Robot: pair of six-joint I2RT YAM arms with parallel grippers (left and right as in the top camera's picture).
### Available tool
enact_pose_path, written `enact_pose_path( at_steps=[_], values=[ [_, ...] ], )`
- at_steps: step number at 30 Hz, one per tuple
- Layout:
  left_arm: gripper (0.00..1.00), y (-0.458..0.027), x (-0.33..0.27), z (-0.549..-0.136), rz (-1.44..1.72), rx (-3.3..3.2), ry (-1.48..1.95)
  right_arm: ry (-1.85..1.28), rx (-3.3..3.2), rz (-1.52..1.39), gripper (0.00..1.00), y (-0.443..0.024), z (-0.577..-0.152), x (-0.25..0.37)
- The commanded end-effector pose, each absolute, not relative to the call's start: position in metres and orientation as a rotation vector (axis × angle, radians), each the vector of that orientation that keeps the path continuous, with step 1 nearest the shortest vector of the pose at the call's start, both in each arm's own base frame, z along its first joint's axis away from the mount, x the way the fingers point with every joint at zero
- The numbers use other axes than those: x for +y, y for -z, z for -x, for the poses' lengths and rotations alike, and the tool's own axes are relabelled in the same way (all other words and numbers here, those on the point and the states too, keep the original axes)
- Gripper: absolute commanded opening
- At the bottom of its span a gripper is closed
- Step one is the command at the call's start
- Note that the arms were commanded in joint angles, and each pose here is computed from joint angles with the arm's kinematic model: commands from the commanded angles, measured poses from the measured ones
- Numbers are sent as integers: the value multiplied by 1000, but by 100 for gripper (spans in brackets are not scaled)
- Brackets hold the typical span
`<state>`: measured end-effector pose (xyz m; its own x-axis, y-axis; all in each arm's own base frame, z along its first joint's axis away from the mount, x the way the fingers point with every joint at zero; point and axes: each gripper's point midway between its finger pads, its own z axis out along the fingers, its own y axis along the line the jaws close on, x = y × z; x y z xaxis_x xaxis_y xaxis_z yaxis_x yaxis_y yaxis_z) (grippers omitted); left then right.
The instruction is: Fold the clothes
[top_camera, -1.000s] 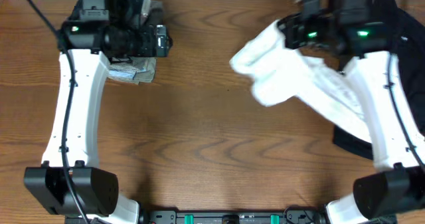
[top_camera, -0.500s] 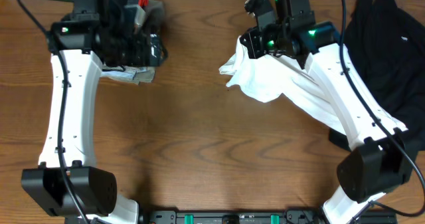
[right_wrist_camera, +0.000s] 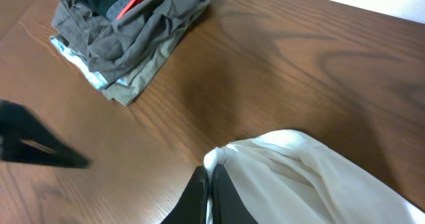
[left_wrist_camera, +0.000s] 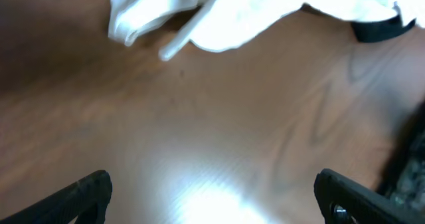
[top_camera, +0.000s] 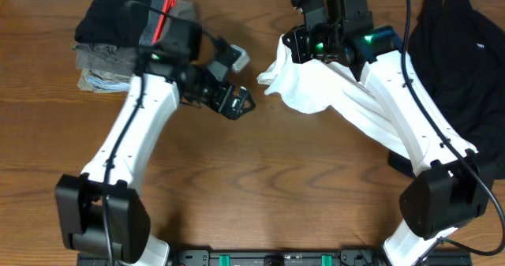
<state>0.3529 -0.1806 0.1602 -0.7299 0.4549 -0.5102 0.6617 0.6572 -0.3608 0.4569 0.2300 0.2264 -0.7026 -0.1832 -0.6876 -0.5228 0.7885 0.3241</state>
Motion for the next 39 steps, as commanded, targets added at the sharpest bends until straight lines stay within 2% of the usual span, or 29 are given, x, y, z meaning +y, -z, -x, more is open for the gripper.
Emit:
enact_pose_path(
  at_steps=[1,16,36,39],
  values=[
    [99,-135,-189,-353,-942,2452,768,-705,2311,524,1,-230,-453,237],
    [99,-124,-233,-394,-765,2134,902,-703,2306,526,1,-231,-454,236],
    [99,-93,-282,-412,-770,2032,979,-703,2305,525,1,-231,-454,236],
    [95,-90,-281,-411,-767,2049,983,-703,2305,525,1,-231,-455,236]
  ],
)
